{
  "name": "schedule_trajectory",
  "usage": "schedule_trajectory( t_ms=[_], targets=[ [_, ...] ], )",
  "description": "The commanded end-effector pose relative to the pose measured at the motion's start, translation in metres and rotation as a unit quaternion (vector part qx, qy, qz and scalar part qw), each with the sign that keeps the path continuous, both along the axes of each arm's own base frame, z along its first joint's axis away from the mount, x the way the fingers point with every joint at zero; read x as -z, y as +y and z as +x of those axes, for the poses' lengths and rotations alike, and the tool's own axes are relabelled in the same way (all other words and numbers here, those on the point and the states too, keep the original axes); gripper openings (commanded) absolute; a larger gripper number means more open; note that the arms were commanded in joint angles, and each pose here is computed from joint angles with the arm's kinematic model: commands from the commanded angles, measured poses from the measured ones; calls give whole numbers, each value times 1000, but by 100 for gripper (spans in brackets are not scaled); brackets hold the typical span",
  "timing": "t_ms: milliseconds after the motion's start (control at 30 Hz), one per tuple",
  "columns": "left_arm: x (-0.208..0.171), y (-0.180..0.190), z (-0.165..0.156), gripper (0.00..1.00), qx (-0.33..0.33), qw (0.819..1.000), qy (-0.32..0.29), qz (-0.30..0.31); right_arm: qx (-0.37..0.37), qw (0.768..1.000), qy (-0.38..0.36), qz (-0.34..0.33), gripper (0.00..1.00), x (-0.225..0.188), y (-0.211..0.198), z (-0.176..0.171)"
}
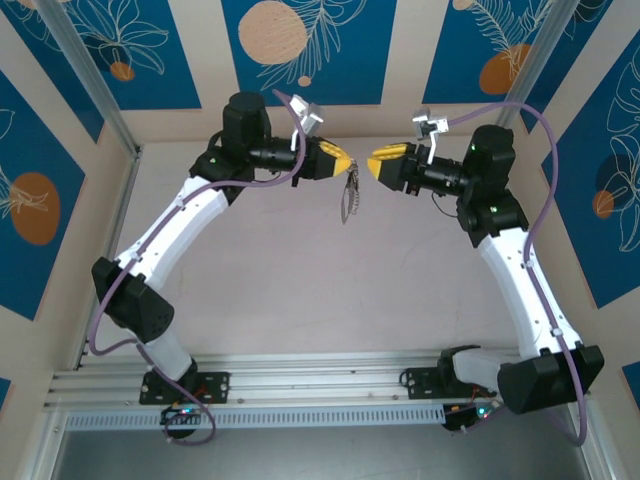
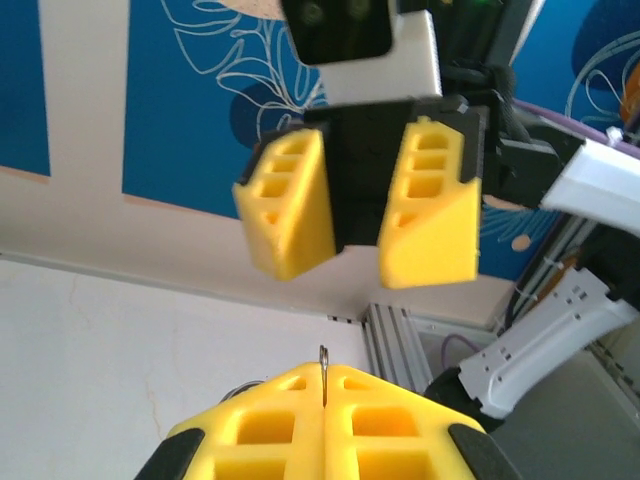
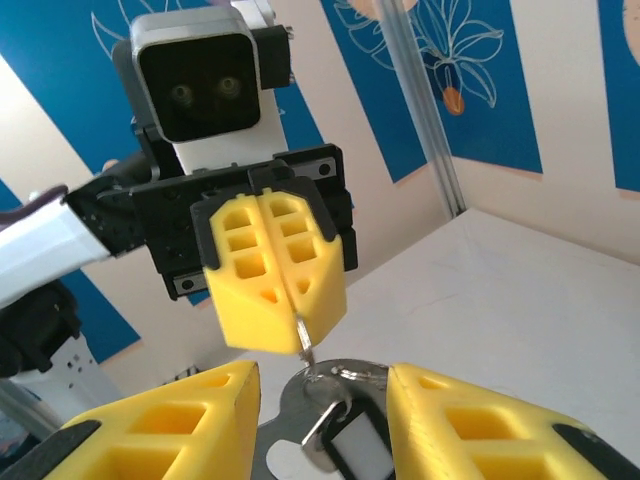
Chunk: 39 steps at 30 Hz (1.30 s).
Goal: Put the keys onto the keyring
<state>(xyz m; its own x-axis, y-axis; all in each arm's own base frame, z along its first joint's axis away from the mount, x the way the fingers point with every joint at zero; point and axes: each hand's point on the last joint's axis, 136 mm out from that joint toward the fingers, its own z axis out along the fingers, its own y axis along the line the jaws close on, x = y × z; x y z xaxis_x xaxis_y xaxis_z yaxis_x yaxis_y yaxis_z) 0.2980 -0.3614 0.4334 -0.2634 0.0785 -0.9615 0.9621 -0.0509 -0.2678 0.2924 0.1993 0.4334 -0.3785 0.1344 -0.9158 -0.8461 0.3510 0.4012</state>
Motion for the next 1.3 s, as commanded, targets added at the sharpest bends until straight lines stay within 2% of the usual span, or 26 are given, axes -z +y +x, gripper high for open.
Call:
schedule_trajectory(
  t_ms=[0,300,733,833,867,933,1000,1100,1267],
  targets=[
    [-45,7,-10,0,-22,997,-39,-59,35,999,-7,23,39,-2,-7,-1],
    [-50,4,-12,0,-46,995,-23,-86,50,998,-17,28,54,22,0,-9],
    [-54,1,-23,0,-31,995,-23,-91,40,998,-40,17,55,12,20,-7],
    [-52,0,-24,0,-30,995,-22,-90,33,998,-44,15,51,8,24,-7],
    [-52,0,-23,0,-31,995,-22,-91,30,998,-46,15,46,7,26,-8],
    [-52,0,-23,0,-32,995,-21,-92,24,998,-49,11,36,6,31,-9],
    [-53,0,-22,0,-34,995,-20,-94,16,999,-50,6,19,6,35,-12],
    [-53,1,-21,0,-39,994,-19,-97,9,999,-52,0,2,7,40,-16],
    [-56,2,-18,0,-52,993,-19,-107,2,999,-53,-6,0,9,45,-22]
  ],
)
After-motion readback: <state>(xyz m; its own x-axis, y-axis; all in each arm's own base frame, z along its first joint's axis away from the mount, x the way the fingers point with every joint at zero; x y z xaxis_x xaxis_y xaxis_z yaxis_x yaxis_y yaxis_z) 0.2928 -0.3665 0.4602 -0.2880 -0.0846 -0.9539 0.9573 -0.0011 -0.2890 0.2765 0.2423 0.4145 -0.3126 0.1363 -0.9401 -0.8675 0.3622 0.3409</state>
